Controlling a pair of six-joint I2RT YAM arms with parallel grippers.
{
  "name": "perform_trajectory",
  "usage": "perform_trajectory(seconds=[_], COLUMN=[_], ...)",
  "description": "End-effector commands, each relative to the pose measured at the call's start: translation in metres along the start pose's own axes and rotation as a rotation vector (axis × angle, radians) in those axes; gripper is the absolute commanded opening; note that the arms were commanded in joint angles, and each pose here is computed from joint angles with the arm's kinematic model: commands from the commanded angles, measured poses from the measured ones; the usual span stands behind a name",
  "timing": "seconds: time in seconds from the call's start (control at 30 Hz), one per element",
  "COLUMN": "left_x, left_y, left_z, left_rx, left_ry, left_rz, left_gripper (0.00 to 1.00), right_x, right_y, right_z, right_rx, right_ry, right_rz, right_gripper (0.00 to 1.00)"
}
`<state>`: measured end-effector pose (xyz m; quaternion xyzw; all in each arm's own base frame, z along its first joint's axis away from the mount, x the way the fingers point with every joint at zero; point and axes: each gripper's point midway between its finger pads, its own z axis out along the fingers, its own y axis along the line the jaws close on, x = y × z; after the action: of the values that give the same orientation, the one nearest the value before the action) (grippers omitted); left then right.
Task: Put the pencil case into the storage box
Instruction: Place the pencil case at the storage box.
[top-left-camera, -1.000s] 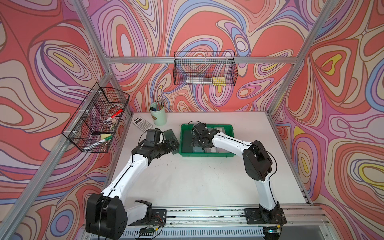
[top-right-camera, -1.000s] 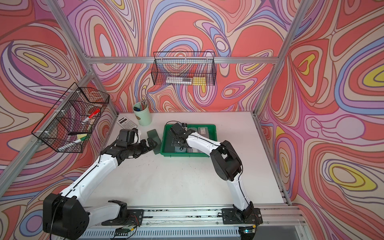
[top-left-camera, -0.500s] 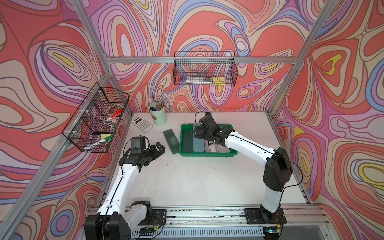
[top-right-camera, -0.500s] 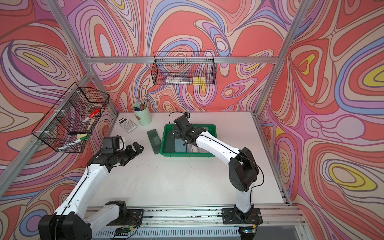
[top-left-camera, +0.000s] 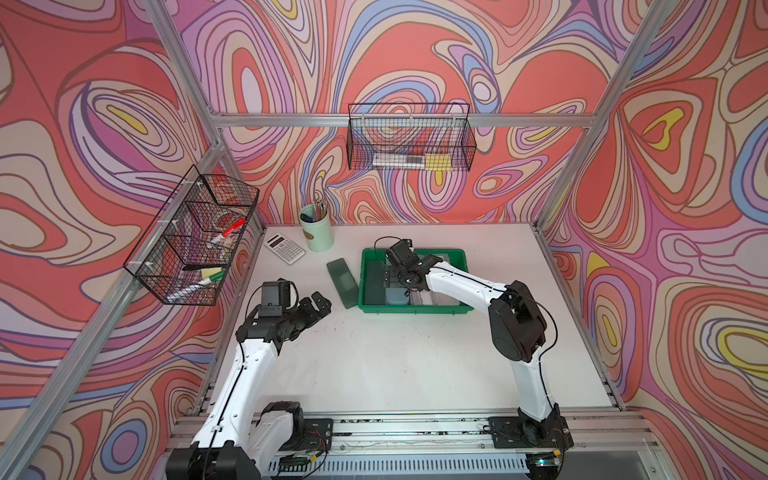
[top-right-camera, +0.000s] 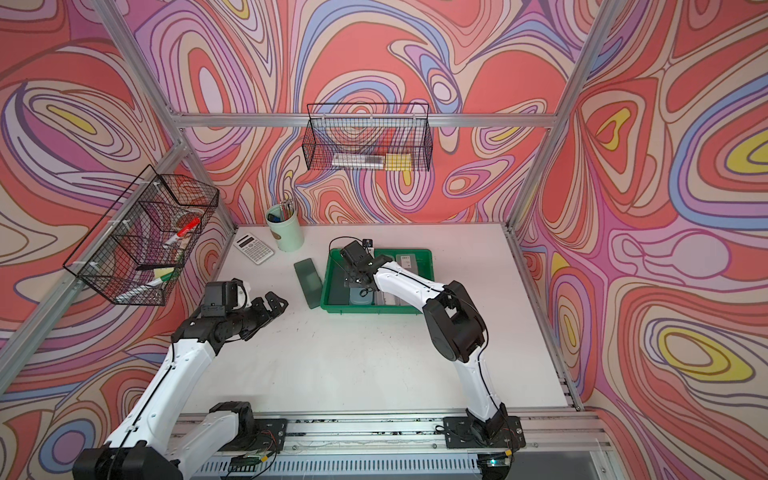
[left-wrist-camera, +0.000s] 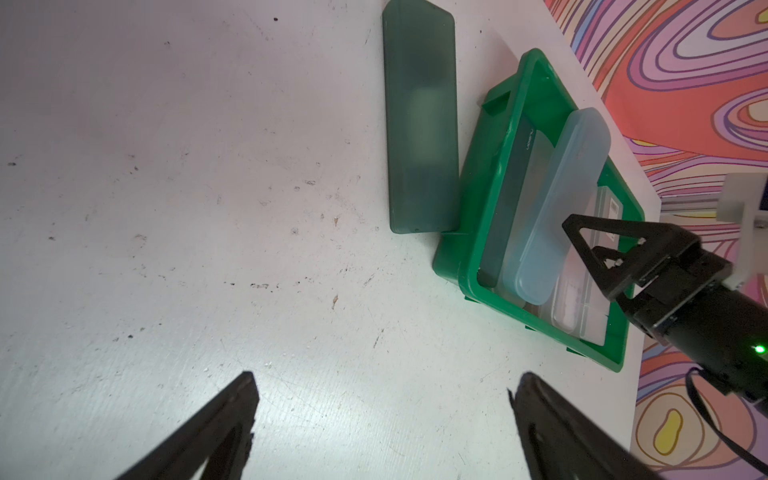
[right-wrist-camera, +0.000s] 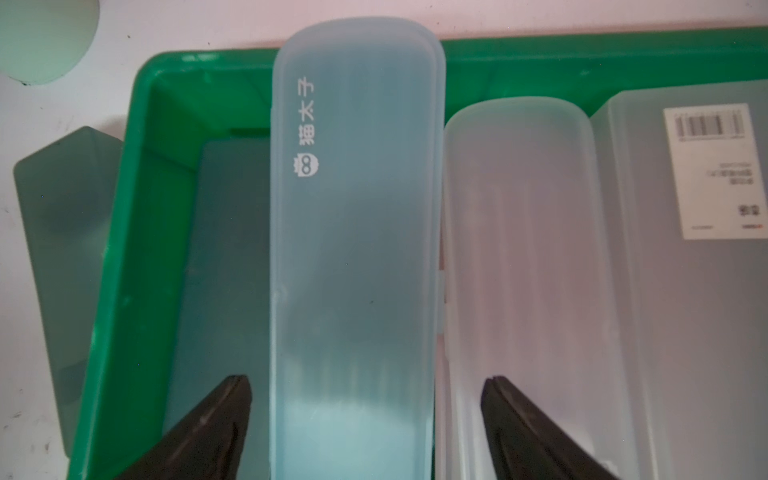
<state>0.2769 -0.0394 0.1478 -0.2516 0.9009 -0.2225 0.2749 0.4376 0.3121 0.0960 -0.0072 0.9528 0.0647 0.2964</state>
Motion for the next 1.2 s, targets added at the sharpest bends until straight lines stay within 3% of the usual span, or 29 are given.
perform_trajectory(seconds=[0.0,0.63,0.97,1.17], left_x=[0.008,0.011,0.009,0.001], left_y=[0.004,0.001,-0.002,-0.015], left_z=[0.002,0.010,0.007,0.011], left_rx=[0.002,0.029,0.038,0.097], left_ry=[0.033,0.057,0.044,0.047], left_rz=[-0.019,-0.020,-0.012,-0.022], left_gripper=[0.99,1.00,0.99,0.99], right_x=[0.007,0.039,0.012,-0.022], right_y=[-0.004,0.012,0.010,0.032], right_z=[0.011,0.026,-0.007,-0.053], right_rx=[0.032,0.064,0.076,-0.086], right_ry=[0.011,0.062,-0.022,-0.149], right_rz=[-0.008,-0.040,-0.042,-0.039], right_gripper=[0.89,0.80,0.87,0.88])
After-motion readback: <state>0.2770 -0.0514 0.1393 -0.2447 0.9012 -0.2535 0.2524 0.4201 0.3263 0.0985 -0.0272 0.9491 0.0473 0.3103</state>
